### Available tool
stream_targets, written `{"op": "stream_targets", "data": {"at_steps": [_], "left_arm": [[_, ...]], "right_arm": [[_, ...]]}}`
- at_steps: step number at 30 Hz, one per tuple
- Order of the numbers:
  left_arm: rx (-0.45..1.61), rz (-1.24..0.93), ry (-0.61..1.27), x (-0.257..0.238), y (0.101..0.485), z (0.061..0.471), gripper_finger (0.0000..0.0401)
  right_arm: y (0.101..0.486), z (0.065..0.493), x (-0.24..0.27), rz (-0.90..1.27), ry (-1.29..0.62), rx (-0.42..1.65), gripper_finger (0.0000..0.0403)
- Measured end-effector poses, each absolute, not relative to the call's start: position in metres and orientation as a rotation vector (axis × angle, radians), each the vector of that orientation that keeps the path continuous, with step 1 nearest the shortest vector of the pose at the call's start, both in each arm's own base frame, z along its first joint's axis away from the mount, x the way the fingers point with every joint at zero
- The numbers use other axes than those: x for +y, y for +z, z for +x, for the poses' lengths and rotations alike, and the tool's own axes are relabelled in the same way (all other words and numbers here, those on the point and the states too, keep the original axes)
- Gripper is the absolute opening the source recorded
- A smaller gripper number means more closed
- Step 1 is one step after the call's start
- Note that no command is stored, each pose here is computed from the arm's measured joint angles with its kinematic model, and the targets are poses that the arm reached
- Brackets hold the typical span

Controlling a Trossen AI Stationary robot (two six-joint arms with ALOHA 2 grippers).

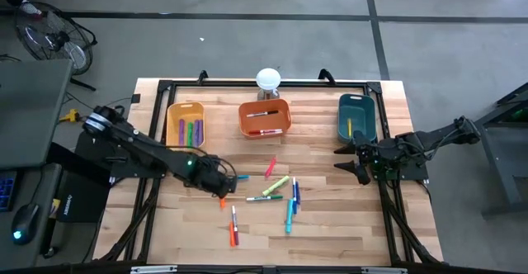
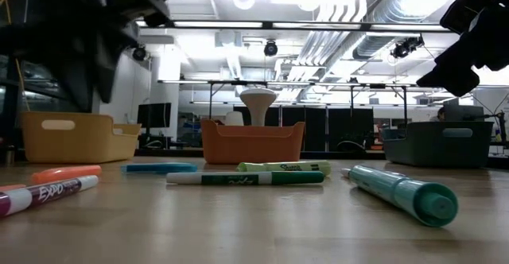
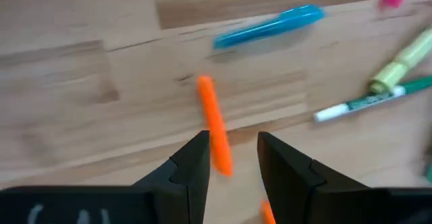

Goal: Pick & Place Markers
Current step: Put the pink marker pen into the orange bin

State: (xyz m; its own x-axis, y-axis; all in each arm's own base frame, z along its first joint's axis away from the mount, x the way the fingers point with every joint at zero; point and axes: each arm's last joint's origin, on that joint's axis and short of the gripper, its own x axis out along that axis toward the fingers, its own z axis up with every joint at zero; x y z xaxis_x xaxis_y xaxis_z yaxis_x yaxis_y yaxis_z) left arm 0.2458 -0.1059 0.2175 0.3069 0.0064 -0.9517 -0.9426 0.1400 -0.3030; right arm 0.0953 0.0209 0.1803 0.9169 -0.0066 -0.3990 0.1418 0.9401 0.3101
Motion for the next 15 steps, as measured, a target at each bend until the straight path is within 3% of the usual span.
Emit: {"op": "stream_targets", "data": {"at_steps": [15], "left_arm": [[1.092,-1.213,0.805,-0.135,0.221,0.285,0.0122]], "right_arm": [[0.18,0.097,0.021,0.339,-0.081,0.412,0.0252]]}}
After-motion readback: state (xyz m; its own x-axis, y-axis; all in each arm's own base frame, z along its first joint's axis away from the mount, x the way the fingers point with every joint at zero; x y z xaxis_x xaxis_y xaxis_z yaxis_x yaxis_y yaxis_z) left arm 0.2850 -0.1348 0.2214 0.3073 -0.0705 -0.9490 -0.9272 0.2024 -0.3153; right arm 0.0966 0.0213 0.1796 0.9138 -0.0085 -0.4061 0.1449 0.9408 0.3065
